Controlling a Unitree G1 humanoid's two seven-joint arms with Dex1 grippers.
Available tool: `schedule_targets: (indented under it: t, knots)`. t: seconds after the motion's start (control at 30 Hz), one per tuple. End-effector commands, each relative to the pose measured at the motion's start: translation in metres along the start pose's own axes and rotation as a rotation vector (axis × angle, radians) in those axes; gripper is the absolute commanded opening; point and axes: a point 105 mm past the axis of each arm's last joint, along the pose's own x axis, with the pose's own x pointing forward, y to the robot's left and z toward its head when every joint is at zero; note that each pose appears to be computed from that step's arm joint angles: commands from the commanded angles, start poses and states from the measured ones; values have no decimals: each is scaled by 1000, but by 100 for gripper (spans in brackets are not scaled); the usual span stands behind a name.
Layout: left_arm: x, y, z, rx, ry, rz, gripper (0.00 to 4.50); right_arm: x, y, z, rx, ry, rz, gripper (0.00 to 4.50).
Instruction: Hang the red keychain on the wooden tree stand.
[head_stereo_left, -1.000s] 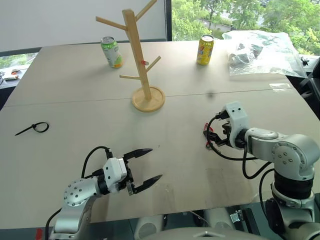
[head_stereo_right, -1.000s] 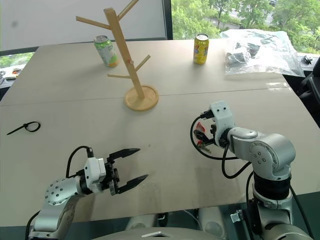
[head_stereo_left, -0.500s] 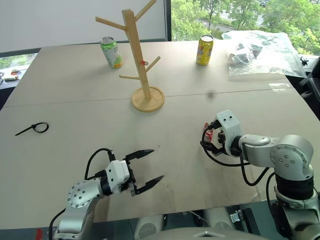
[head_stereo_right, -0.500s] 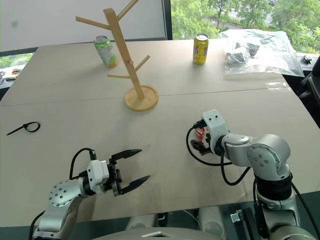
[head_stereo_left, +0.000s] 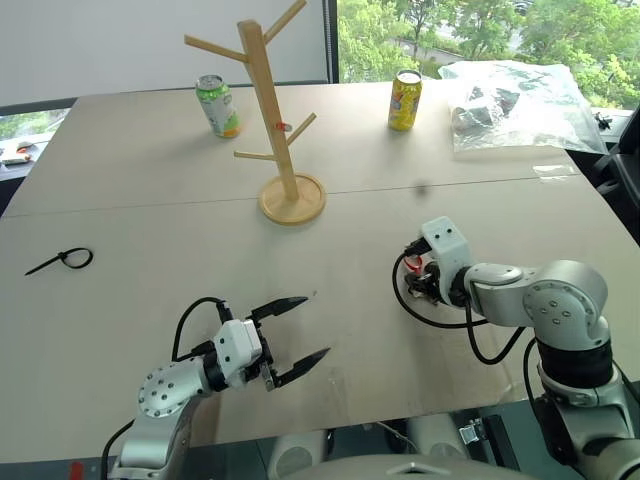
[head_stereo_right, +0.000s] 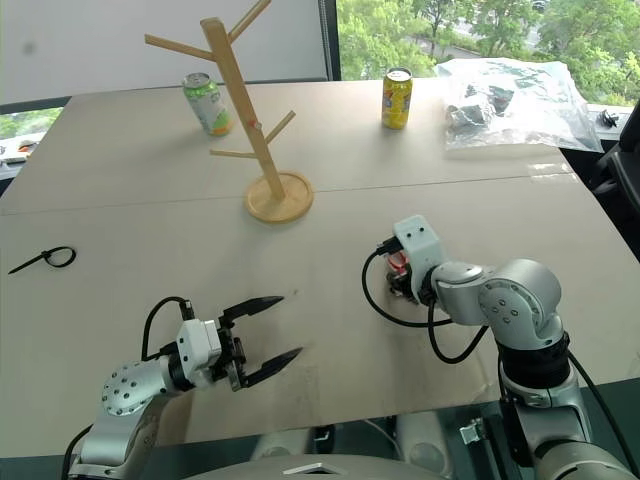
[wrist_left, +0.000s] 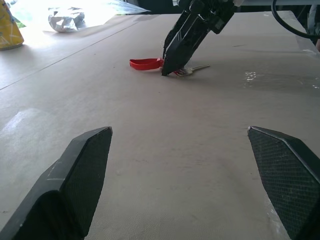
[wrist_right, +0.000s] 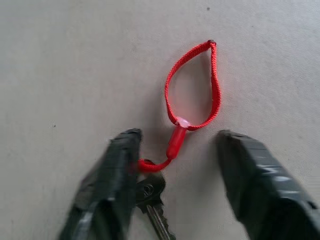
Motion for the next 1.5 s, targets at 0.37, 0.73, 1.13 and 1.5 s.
schedule_targets:
  t: [0.37, 0.73, 1.13, 1.5]
  knots:
    - [6, -7, 3, -12, -28, -9, 450, -6, 3, 17, -39, -66, 0, 7]
    - [35, 72, 82, -55, -233, 416, 450, -76, 33, 131, -313, -878, 168, 7]
    - [55, 104, 162, -143, -284, 501, 450, -71, 62, 178, -569, -1123, 208, 7]
    - [35, 117, 149, -202, -153, 594, 450, -51, 74, 193, -620, -1181, 265, 7]
